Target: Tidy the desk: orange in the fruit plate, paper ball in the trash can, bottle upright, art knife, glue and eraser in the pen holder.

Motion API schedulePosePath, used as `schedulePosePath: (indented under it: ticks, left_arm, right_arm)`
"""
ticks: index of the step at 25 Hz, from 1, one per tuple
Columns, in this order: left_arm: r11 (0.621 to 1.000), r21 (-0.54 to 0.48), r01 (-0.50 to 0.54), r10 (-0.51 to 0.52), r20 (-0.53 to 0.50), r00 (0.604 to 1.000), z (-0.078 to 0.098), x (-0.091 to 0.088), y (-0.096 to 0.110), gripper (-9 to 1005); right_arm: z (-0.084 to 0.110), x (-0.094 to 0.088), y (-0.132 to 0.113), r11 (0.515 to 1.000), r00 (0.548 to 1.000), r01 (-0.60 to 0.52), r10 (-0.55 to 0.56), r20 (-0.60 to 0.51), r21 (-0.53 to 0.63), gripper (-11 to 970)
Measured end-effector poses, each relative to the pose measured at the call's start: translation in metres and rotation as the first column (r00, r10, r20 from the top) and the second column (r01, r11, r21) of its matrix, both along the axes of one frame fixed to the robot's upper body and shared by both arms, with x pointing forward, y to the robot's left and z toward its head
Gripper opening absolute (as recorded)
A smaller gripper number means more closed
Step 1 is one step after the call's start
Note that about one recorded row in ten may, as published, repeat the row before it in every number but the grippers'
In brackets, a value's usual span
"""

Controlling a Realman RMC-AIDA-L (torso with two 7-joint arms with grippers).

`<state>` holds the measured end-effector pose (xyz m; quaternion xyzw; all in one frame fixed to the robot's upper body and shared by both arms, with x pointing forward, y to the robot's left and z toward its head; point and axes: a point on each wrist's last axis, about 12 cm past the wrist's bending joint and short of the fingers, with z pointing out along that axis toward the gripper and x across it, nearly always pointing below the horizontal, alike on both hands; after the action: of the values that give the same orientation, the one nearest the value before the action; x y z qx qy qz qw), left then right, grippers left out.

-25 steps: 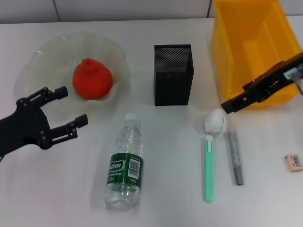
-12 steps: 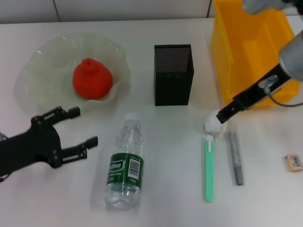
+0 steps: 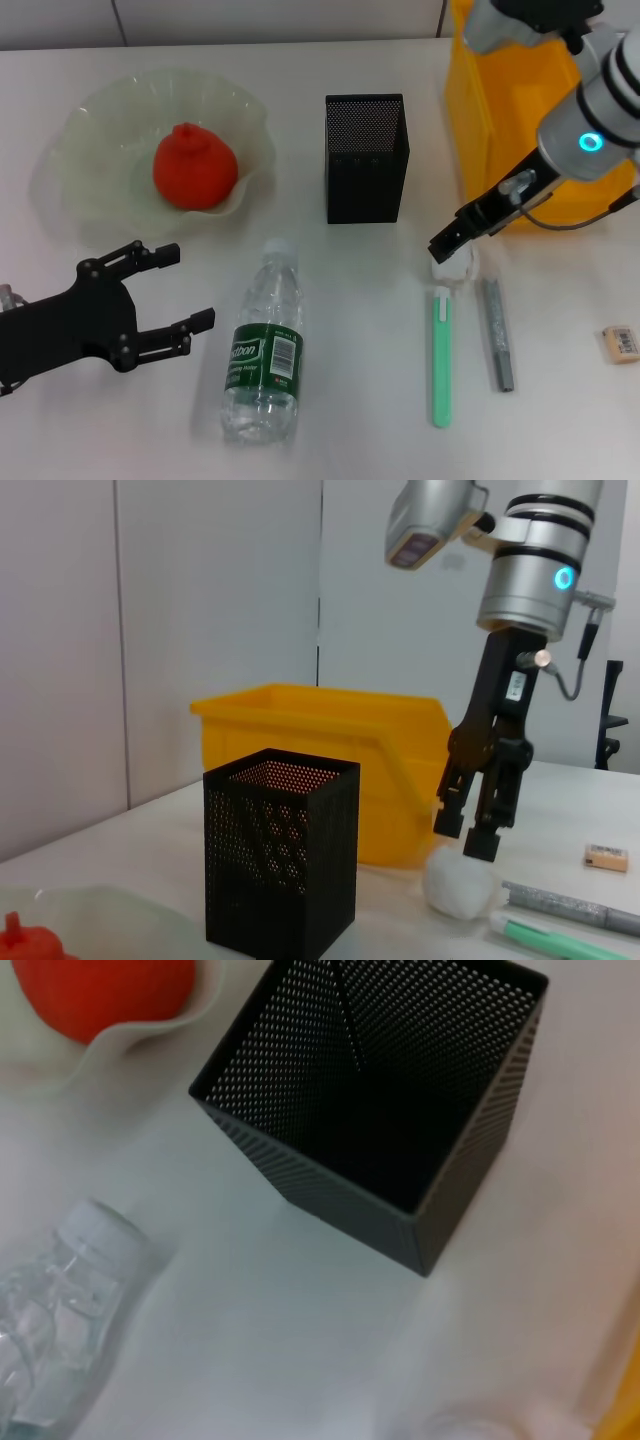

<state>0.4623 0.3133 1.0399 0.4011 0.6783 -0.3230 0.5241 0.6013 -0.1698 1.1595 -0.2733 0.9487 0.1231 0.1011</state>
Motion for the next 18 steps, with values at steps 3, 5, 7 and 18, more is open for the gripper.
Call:
schedulePosePath:
  ticks: [3,5,7,18]
  left_arm:
    - [1.000,0.006,0.002,-0.002,0.003,1.000,-0.001,-0.001,0.000,860]
    - [1.000,0.009,0.002,-0.003,0.007,1.000,-0.001,-0.001,0.001,860]
    - [1.000,0.010,0.003,-0.003,0.009,1.000,-0.001,-0.002,0.001,860]
    - [1.000,0.014,-0.002,0.002,0.011,1.000,-0.002,-0.004,0.002,859]
  right_arm:
    - [-0.008,0.001,0.005,1.000,1.000,-0.012,0.012,-0.004,-0.017,749]
    - [-0.016,0.002,0.008,0.999,1.000,-0.022,0.021,-0.011,-0.035,736]
    - [-0.019,0.003,0.009,0.999,1.000,-0.023,0.022,-0.017,-0.039,723]
    - [-0.022,0.002,0.011,1.000,0.999,-0.021,0.022,-0.027,0.009,584]
